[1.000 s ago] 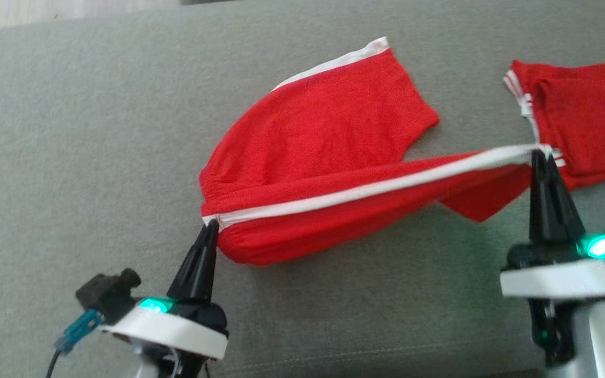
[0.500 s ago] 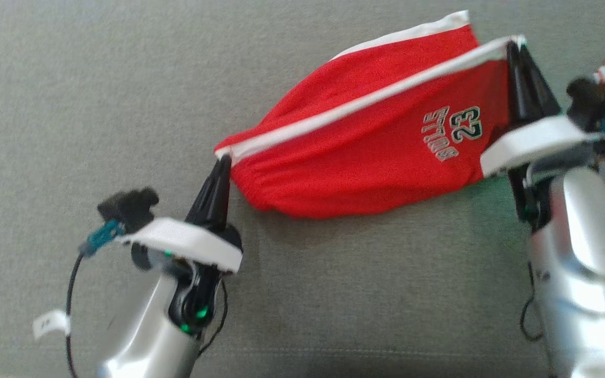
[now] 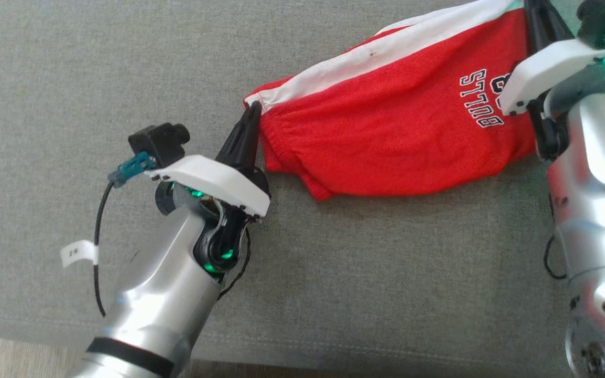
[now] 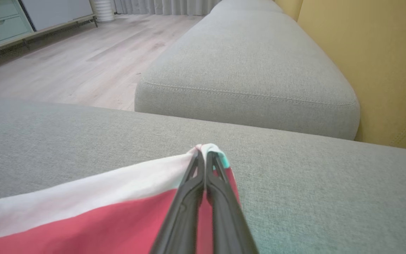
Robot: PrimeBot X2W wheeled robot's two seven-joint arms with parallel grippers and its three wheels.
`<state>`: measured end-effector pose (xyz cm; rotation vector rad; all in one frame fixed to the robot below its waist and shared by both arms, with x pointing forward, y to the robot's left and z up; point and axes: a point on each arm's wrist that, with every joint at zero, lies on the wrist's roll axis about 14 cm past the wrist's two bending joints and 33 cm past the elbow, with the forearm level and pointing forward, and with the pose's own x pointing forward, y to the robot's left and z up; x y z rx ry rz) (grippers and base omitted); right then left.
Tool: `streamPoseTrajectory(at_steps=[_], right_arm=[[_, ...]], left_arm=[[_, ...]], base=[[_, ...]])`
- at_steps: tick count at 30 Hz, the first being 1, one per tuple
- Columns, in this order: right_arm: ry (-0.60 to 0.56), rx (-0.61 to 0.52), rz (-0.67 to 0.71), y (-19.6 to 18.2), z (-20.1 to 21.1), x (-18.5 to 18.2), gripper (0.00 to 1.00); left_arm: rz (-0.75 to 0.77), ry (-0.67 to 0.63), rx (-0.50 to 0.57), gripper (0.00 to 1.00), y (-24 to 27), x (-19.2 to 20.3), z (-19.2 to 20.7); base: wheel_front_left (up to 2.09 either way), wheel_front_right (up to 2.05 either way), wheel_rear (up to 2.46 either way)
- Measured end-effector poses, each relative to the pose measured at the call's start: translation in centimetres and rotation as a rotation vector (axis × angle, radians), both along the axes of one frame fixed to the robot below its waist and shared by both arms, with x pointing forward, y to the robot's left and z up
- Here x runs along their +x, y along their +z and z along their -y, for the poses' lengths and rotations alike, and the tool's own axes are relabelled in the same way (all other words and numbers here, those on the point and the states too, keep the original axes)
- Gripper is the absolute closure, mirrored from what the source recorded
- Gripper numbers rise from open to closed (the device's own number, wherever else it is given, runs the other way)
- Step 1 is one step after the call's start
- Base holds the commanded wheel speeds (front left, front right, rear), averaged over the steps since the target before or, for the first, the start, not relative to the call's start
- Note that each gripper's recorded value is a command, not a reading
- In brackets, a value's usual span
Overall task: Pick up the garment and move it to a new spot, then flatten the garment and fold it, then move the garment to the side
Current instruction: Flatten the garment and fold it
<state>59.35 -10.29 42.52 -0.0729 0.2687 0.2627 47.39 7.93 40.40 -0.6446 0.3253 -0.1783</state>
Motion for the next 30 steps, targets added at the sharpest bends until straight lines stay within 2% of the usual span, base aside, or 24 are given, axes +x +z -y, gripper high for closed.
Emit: streamPoseTrajectory(at_steps=[5,6,7,8,9,10,19,26,30], right_arm=[[-0.024,-0.007,-0.041,-1.1,0.7,0.4,1.00],[-0.028,-0.008,-0.048,-1.4,0.8,0.3,0.92],[-0.031,-0.007,-0.054,-1.6,0.9,0.2,0.71],[-0.035,-0.006,-0.059,-1.8,1.1,0.1,0.44],[-0.041,-0.002,-0.062,-1.9,1.2,0.1,0.00],[-0.049,0.003,-0.059,-1.8,1.4,0.1,0.00],[-0.052,0.007,-0.057,-1.2,1.6,-0.8,0.00],[-0.071,0.008,-0.036,0.3,2.6,-1.4,0.00],[-0.074,0.014,-0.032,1.2,2.7,-1.8,0.00]], left_arm=[[-0.004,-0.008,0.006,1.00,0.0,0.5,0.3],[-0.005,-0.008,0.005,1.00,0.0,0.5,0.4],[-0.007,-0.009,0.009,1.00,0.0,0.5,0.4],[-0.006,-0.014,0.014,0.76,0.1,0.6,0.5],[-0.005,-0.016,0.024,0.18,0.1,0.6,0.6],[0.002,-0.026,0.039,0.00,0.3,0.6,0.8],[0.079,-0.090,0.144,0.00,2.0,-0.2,1.3],[0.033,-0.116,0.205,0.00,0.9,-3.6,-0.1],[0.066,-0.104,0.232,0.00,2.0,-4.7,-1.1]], base=[[0.00,0.00,0.00],[0.00,0.00,0.00],[0.00,0.00,0.00],[0.00,0.00,0.00],[0.00,0.00,0.00],[0.00,0.00,0.00],[0.00,0.00,0.00],[0.00,0.00,0.00],[0.00,0.00,0.00]])
